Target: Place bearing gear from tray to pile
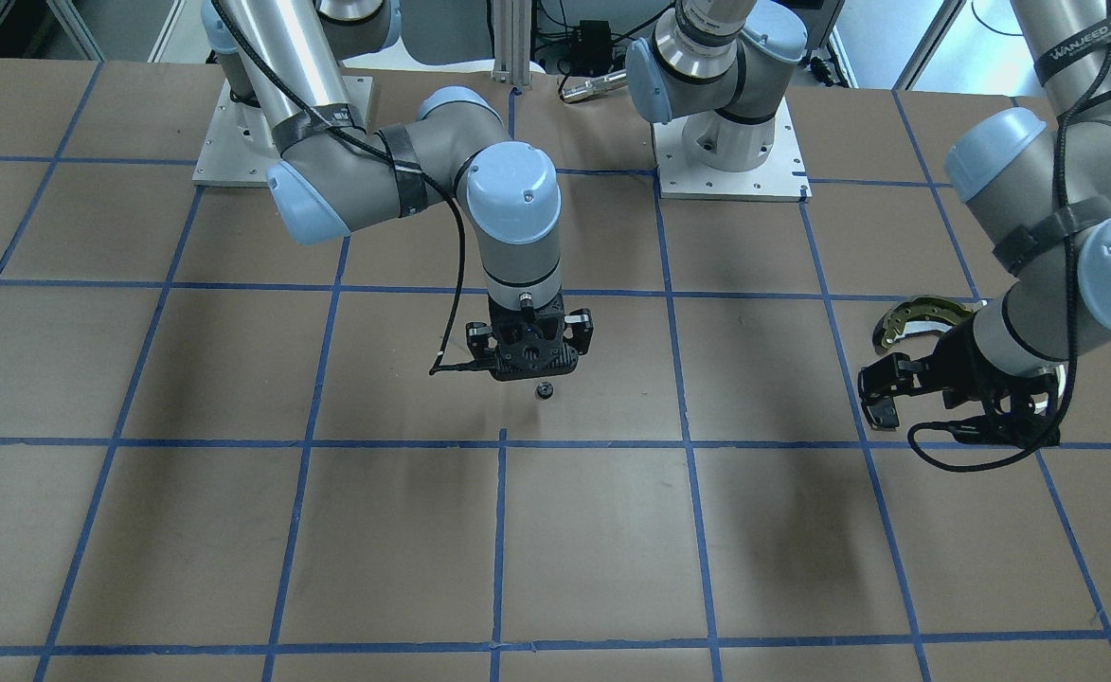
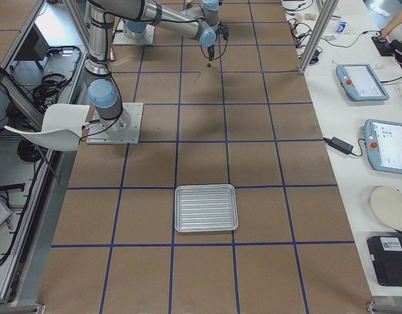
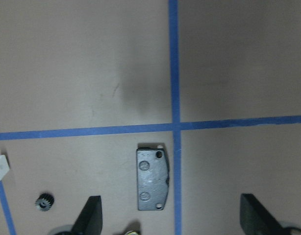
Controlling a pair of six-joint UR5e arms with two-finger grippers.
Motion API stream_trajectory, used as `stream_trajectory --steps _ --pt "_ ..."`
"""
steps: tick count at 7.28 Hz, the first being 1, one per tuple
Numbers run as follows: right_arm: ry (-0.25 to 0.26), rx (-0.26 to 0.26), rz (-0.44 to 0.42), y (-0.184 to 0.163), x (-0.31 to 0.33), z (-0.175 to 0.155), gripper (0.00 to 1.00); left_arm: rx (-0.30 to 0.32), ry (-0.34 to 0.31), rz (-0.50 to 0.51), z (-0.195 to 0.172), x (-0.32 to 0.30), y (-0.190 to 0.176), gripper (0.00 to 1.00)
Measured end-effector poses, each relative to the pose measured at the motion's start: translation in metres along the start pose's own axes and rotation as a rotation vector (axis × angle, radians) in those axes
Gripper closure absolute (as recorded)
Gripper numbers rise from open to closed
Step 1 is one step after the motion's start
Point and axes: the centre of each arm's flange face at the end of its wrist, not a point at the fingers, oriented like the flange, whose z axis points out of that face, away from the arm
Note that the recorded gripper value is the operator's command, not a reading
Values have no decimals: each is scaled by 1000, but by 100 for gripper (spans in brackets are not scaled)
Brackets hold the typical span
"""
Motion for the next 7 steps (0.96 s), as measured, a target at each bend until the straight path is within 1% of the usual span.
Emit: stream_trajectory --steps 1,2,3,4,5,6,7 --pt "11 -1 -14 -16 22 -10 0 3 20 -16 2 34 -4 0" --pt "21 -9 -32 -37 63 -29 0 -1 27 -33 7 77 -7 0" --pt "28 -18 -52 -53 116 -57 0 -3 20 -43 11 131 -7 0" --pt "33 -28 -63 -59 167 -92 0 -1 12 -45 16 185 -2 0" --pt "35 -40 -59 -61 204 -135 0 -1 13 -36 24 234 6 0" --pt "36 -48 -53 -60 220 -183 0 -1 19 -23 35 277 15 0" --pt "34 -46 -50 -56 223 -231 0 1 30 -16 48 316 24 0"
